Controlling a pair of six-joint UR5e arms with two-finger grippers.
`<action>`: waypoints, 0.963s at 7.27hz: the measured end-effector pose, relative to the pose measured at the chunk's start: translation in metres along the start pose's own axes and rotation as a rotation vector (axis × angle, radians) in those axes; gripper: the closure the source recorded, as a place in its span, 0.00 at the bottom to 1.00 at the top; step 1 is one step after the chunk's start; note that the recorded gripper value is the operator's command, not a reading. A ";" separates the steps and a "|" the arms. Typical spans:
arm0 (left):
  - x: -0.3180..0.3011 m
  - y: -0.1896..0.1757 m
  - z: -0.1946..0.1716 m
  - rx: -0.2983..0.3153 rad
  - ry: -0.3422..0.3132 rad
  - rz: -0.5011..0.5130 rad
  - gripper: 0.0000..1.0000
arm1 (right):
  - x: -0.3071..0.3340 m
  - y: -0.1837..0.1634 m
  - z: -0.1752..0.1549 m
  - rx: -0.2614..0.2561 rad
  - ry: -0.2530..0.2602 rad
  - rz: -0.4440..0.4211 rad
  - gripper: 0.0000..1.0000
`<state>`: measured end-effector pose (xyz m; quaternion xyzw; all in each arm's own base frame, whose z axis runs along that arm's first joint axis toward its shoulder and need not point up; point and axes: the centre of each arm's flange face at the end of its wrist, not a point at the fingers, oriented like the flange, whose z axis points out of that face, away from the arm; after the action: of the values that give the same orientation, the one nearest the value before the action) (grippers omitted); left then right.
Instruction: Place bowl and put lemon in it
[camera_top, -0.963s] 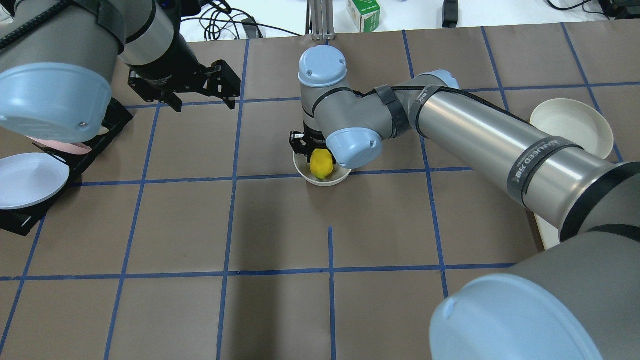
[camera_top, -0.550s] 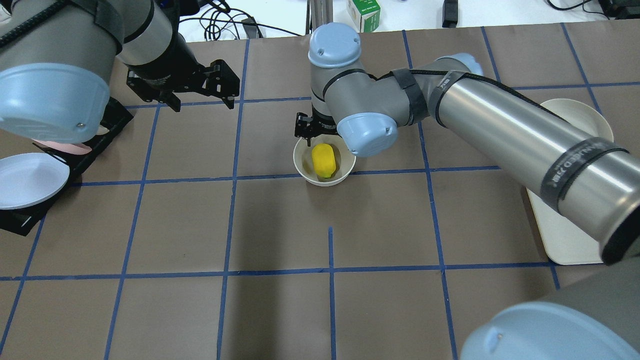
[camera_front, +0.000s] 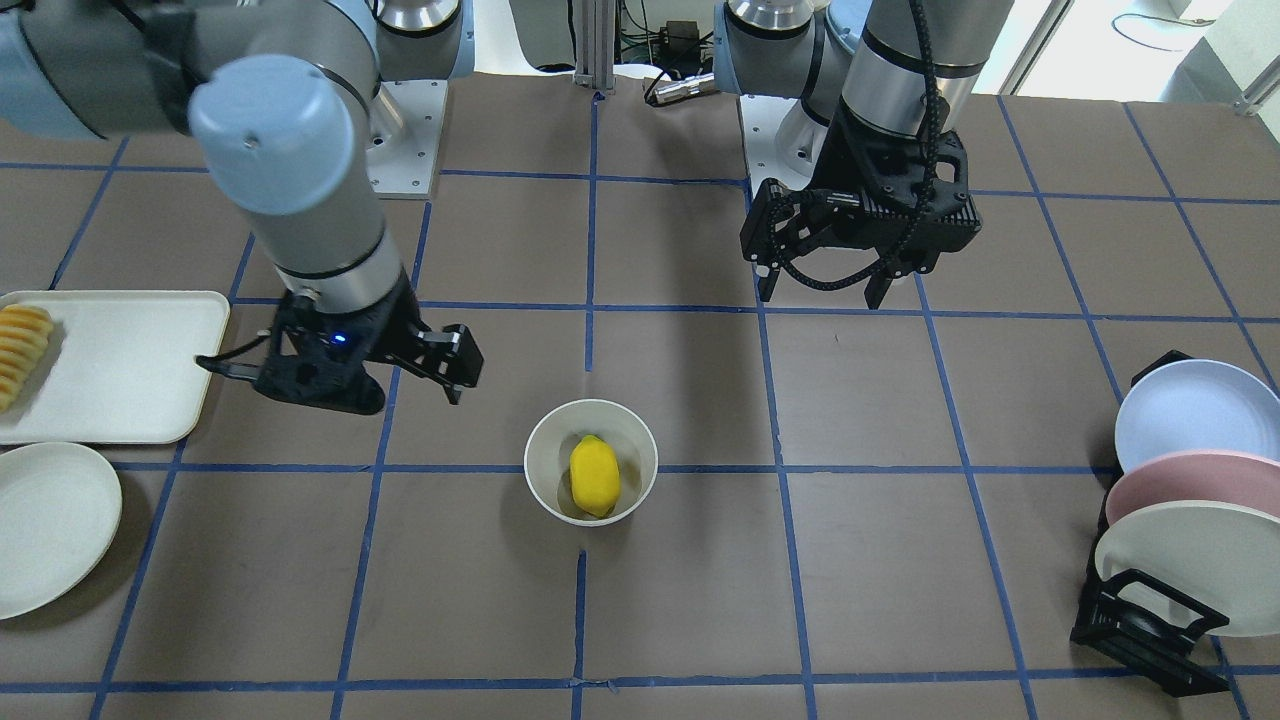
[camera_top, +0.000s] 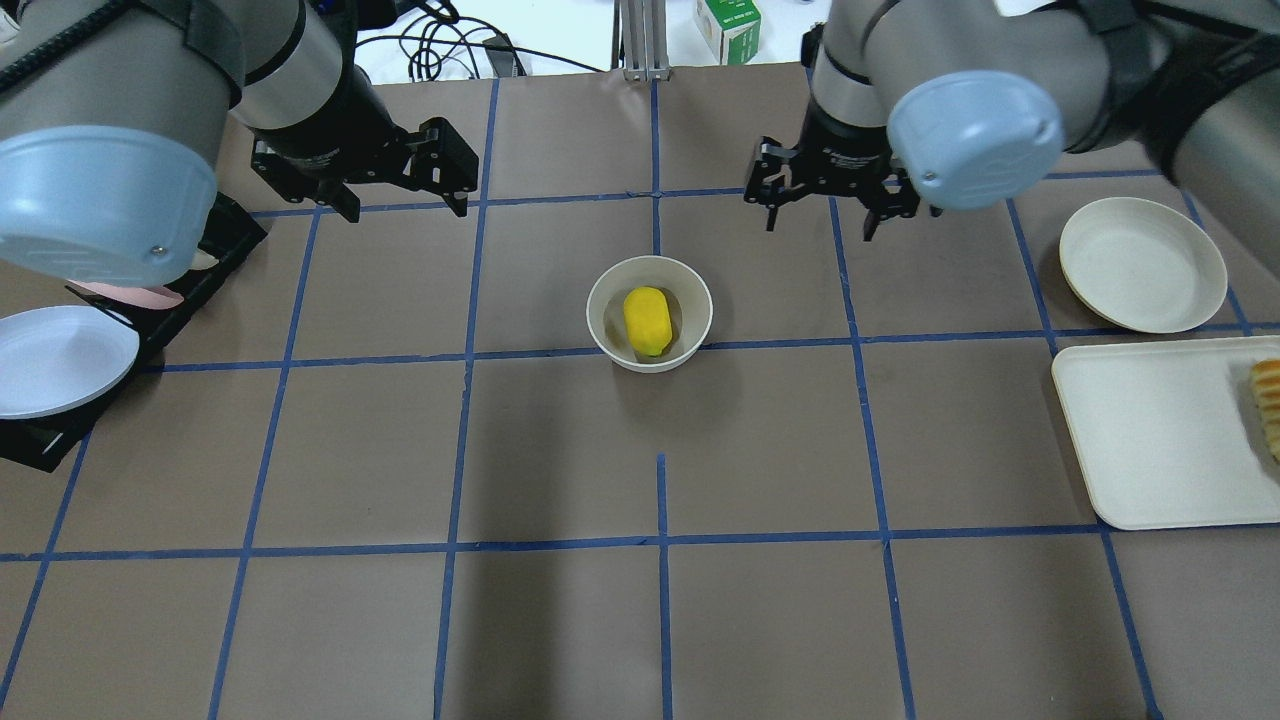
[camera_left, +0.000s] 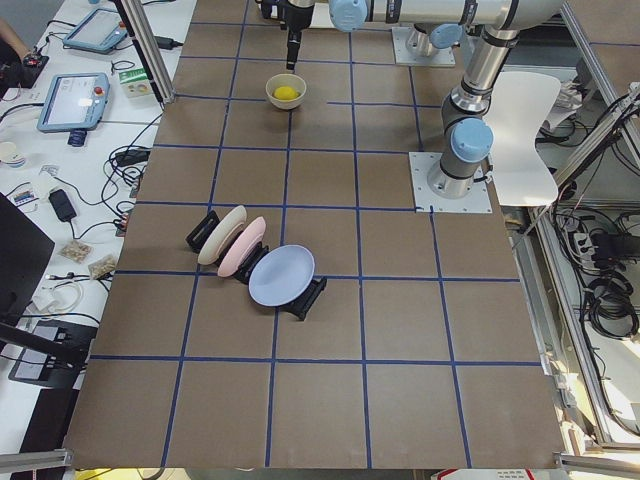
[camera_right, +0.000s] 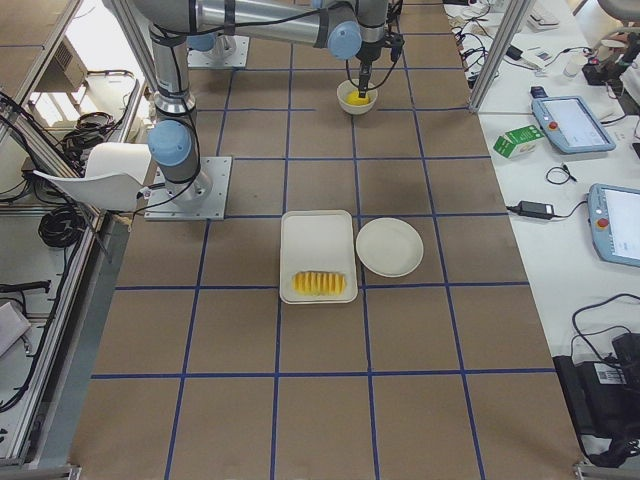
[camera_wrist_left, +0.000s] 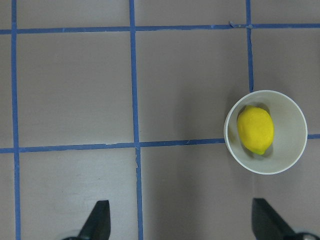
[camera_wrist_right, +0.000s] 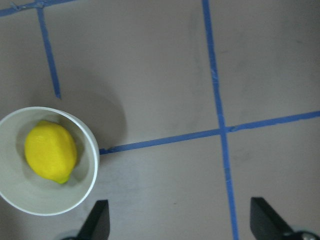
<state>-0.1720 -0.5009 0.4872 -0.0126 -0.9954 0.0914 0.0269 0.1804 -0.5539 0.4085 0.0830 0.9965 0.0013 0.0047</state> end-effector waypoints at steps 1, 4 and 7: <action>0.000 0.000 -0.001 0.001 -0.001 0.000 0.00 | 0.032 0.007 -0.021 -0.025 0.013 -0.017 0.00; 0.000 0.001 -0.002 0.003 -0.001 0.000 0.00 | 0.064 0.037 -0.064 -0.036 0.009 -0.068 0.00; -0.001 0.001 -0.004 0.007 -0.001 0.000 0.00 | 0.067 0.040 -0.067 -0.034 0.004 -0.068 0.00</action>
<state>-0.1711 -0.4991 0.4911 -0.0124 -0.9951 0.0948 0.0264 0.1205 -0.5040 0.4747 0.0488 0.9986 0.0182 0.0043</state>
